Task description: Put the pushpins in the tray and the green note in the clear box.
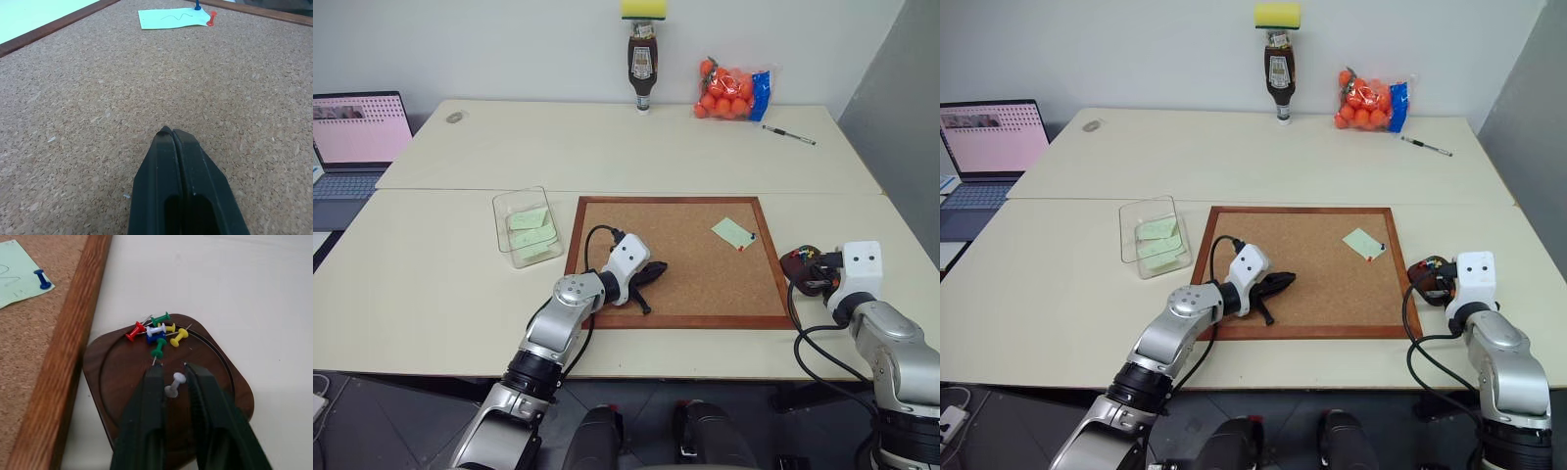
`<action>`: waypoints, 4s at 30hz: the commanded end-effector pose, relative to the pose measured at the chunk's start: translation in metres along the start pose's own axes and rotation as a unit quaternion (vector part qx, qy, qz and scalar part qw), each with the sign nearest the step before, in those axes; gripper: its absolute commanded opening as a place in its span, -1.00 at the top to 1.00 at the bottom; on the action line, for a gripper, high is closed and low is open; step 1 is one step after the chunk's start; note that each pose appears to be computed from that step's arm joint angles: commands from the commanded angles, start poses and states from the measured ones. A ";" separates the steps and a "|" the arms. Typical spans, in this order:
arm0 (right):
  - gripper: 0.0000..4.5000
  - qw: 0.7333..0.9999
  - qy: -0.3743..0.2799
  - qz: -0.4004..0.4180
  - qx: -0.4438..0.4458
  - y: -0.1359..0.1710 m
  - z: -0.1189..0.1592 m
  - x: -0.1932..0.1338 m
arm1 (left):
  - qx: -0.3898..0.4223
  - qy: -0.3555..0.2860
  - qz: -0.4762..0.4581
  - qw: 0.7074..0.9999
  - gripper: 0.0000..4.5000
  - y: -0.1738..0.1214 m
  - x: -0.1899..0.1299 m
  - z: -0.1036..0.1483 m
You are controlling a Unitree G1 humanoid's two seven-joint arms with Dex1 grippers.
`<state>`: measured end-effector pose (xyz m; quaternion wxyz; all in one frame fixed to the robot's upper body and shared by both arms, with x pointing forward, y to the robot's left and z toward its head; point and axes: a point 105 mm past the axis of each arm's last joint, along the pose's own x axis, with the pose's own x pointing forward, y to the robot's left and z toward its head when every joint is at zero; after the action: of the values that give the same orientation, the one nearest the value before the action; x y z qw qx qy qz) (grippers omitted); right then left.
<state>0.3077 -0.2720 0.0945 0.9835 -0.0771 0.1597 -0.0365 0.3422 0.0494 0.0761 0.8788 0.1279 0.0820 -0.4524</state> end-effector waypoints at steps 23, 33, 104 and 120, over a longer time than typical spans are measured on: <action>-0.50 0.990 -0.111 0.089 0.022 0.069 0.069 0.032 | -0.002 0.024 0.002 1.000 1.00 0.000 0.000 -0.010; -0.50 0.991 -0.096 0.097 0.007 0.075 0.066 0.057 | -0.003 0.024 0.004 1.000 1.00 -0.002 0.000 -0.010; 0.79 0.999 -0.026 -0.025 0.004 0.000 0.007 0.001 | -0.002 0.029 -0.006 1.000 1.00 -0.007 0.003 -0.015; -0.31 0.995 -0.088 -0.029 0.034 -0.004 0.040 -0.021 | -0.002 0.030 -0.006 1.000 1.00 -0.007 0.002 -0.016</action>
<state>0.3045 -0.2686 0.1134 0.9905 -0.0502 0.1135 -0.0587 0.3416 0.0452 0.0768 0.8765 0.1353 0.0774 -0.4555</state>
